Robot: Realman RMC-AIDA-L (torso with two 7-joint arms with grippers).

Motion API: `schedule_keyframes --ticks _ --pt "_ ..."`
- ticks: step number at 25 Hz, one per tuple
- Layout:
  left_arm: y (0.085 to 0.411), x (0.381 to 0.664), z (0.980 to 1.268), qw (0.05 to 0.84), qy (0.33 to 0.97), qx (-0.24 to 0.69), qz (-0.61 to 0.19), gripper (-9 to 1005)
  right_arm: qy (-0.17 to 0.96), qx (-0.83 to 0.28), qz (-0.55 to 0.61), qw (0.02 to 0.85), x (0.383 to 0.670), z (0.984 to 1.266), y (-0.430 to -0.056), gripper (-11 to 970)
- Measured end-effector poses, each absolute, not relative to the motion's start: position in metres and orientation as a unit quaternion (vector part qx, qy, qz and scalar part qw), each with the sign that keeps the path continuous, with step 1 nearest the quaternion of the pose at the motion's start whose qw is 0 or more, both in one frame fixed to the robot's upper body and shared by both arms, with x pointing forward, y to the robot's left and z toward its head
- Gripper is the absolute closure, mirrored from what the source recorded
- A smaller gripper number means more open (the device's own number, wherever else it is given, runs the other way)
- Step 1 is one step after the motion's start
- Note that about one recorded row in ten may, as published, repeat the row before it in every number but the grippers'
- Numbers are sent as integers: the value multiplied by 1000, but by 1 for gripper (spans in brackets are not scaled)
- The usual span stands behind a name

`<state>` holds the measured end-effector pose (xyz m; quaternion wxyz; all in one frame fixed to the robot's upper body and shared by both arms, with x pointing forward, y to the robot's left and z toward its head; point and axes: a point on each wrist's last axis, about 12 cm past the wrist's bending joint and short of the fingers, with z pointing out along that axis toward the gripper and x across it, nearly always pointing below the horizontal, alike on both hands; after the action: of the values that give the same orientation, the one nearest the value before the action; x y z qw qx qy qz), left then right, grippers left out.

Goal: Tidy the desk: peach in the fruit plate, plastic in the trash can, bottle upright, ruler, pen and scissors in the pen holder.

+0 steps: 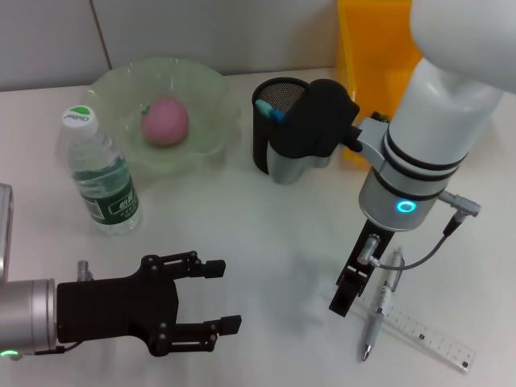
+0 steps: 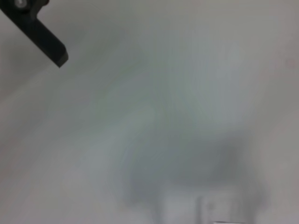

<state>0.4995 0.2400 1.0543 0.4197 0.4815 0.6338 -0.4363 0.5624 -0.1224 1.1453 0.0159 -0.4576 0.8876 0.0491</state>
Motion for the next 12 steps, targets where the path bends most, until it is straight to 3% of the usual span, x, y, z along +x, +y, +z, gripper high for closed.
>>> schedule_keyframes --ticks 12 --pt "239 499 1054 419 633 481 -438 220 891 -452 33 17 558 1139 -116 169"
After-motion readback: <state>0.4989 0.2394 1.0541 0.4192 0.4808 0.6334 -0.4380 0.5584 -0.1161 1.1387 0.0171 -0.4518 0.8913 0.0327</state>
